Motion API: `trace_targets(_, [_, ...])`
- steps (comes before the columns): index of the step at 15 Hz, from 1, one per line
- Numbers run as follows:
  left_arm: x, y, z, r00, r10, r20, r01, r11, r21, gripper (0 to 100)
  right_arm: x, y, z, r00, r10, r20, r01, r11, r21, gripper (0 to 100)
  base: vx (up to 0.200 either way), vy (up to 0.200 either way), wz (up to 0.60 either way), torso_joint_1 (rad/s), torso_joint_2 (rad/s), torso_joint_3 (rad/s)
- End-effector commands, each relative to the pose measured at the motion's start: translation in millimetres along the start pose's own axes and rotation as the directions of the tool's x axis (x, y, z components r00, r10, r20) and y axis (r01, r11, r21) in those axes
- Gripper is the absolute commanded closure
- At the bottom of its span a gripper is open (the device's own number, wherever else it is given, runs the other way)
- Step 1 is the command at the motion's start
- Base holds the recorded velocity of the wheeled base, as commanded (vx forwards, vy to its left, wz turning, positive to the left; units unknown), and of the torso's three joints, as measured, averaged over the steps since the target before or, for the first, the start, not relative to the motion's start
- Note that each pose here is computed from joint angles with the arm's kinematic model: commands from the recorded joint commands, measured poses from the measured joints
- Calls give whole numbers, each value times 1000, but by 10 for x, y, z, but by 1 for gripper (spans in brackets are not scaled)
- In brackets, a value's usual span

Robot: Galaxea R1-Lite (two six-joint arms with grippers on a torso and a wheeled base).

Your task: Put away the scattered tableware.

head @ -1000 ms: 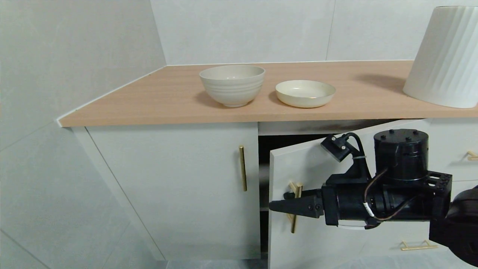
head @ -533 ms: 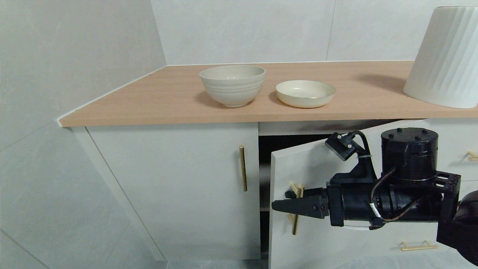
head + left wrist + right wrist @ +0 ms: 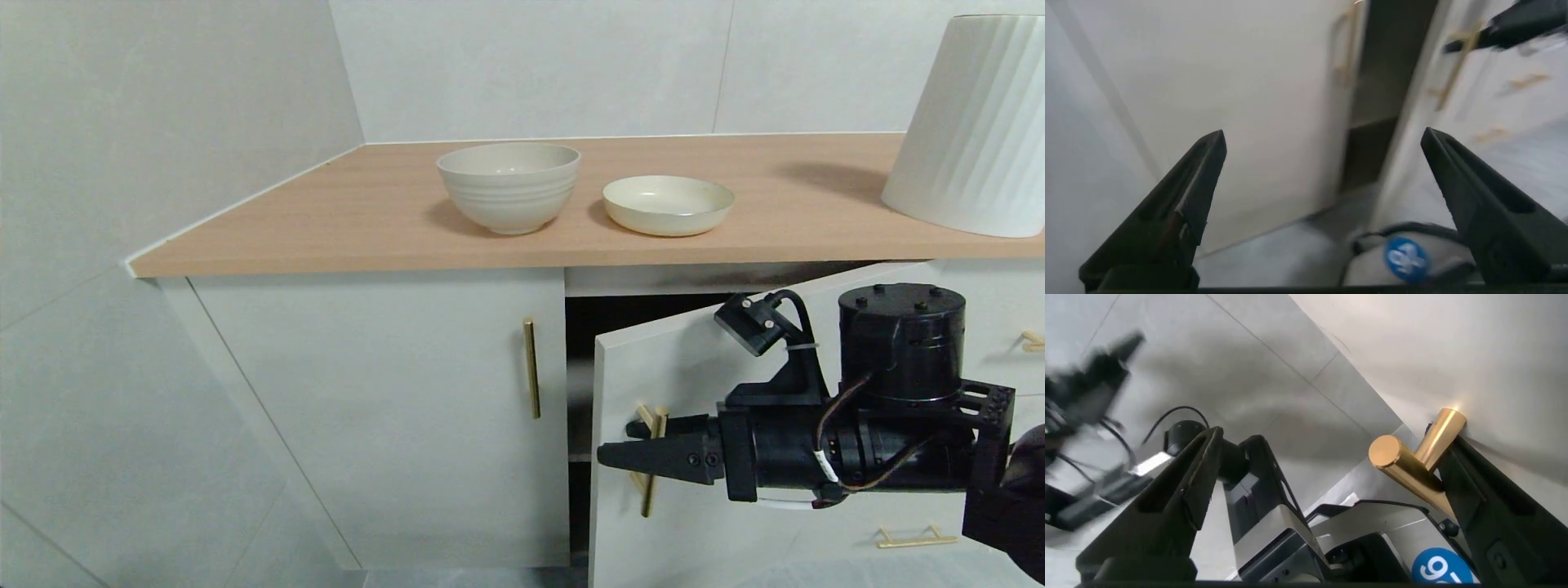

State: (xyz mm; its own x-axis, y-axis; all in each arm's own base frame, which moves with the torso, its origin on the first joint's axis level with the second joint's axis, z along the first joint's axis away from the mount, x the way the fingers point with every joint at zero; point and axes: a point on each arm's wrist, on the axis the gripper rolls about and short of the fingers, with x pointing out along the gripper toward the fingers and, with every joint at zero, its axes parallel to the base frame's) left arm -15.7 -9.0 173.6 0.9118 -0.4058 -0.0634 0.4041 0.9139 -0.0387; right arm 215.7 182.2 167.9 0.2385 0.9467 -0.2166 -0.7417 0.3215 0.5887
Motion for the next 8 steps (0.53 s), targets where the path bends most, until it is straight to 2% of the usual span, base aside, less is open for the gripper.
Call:
trace_targets(1, [633, 238, 594, 978, -106, -177, 89, 991, -102, 0, -14, 18, 9, 1000, 3, 5, -3, 1000, -5, 0, 0, 0, 0, 0, 0, 0])
trace_targets(2, [827, 273, 662, 962, -160, -223, 135, 983, -126, 0, -18, 20, 7, 1000, 3, 5, -3, 1000, -5, 0, 0, 0, 0, 0, 0, 0])
trace_targets(4, [1234, 297, 650, 913, -254, -319, 209, 963, -169, 0, -46, 49, 16, 1000, 6, 12, -6, 1000, -10, 0, 0, 0, 0, 0, 0, 0])
trace_targets(6, [1617, 273, 478, 865, -324, -383, 266, 944, -197, 0, -69, 67, 13, 1000, 8, 15, -8, 1000, -13, 0, 0, 0, 0, 0, 0, 0])
trace_targets(7, [1771, 283, 349, 853, -334, -402, 271, 940, -206, 0, -75, 73, 14, 1000, 9, 17, -9, 1000, -15, 0, 0, 0, 0, 0, 0, 0])
trace_targets(8, [1938, 269, 144, 828, -354, -435, 283, 934, -219, 0, -80, 74, 8, 1000, 9, 16, -8, 1000, -14, 0, 0, 0, 0, 0, 0, 0])
